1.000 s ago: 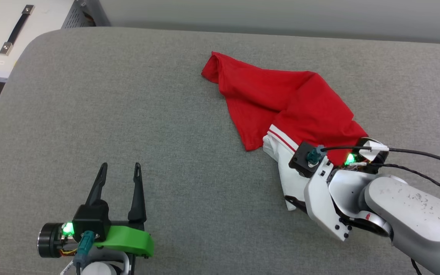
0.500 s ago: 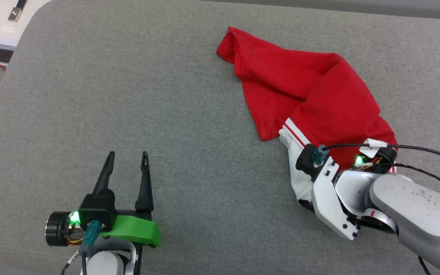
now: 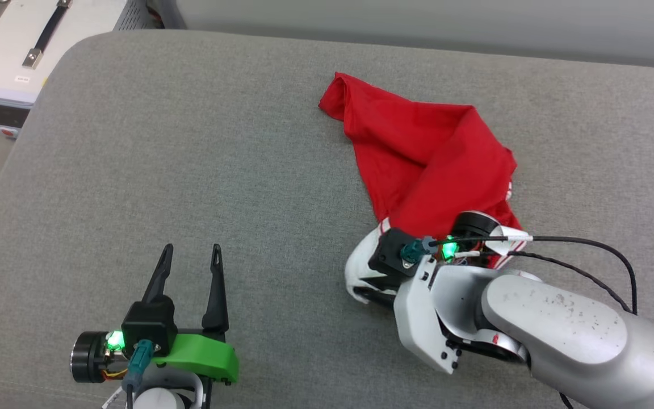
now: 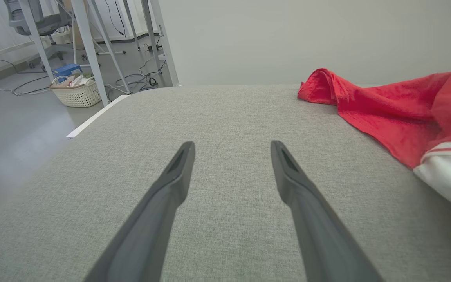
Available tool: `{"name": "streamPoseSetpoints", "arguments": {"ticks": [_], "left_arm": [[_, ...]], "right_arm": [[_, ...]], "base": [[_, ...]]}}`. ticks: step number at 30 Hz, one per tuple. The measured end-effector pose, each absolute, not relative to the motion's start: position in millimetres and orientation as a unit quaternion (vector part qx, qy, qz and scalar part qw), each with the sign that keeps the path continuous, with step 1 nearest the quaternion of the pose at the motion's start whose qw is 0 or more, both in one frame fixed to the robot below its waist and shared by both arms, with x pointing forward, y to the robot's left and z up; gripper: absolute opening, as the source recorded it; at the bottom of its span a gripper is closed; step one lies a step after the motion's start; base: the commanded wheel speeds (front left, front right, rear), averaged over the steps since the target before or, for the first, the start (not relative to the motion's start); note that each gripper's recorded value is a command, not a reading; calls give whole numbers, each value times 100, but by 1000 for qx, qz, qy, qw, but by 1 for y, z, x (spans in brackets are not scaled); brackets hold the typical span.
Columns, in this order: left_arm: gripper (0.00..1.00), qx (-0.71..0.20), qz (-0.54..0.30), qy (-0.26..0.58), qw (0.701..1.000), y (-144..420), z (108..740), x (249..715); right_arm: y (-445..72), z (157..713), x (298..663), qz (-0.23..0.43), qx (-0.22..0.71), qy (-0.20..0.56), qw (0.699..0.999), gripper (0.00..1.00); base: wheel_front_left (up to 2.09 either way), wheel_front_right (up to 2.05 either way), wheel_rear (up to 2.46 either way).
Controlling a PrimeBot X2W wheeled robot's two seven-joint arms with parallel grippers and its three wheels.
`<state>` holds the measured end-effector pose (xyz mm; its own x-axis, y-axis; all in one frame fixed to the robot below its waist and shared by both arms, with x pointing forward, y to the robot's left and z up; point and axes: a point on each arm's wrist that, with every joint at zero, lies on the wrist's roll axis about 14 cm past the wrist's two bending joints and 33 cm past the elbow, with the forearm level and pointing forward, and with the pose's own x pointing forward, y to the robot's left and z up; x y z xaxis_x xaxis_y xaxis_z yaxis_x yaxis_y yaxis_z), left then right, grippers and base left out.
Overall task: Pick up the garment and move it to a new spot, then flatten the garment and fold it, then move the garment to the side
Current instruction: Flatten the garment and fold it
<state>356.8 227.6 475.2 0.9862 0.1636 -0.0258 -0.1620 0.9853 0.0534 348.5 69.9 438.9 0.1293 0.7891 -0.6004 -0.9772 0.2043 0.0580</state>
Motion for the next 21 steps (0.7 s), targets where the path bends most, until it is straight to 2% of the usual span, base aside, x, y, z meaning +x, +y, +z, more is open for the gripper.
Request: {"name": "streamPoseSetpoints", "arguments": {"ticks": [6,12,16,21], "left_arm": [[100,25,79,7,997,225,480,347],[100,25,74,4,997,222,482,342],[100,23,62,3,998,215,482,344],[100,22,43,-2,999,204,484,350]], "right_arm": [[98,524,362,616,-116,131,768,0],[91,591,384,583,-46,34,811,0],[60,617,409,527,7,-5,850,0],[-17,620,445,411,66,-26,909,0]], "base": [[0,0,0],[0,0,0],[0,0,0],[0,0,0]]}}
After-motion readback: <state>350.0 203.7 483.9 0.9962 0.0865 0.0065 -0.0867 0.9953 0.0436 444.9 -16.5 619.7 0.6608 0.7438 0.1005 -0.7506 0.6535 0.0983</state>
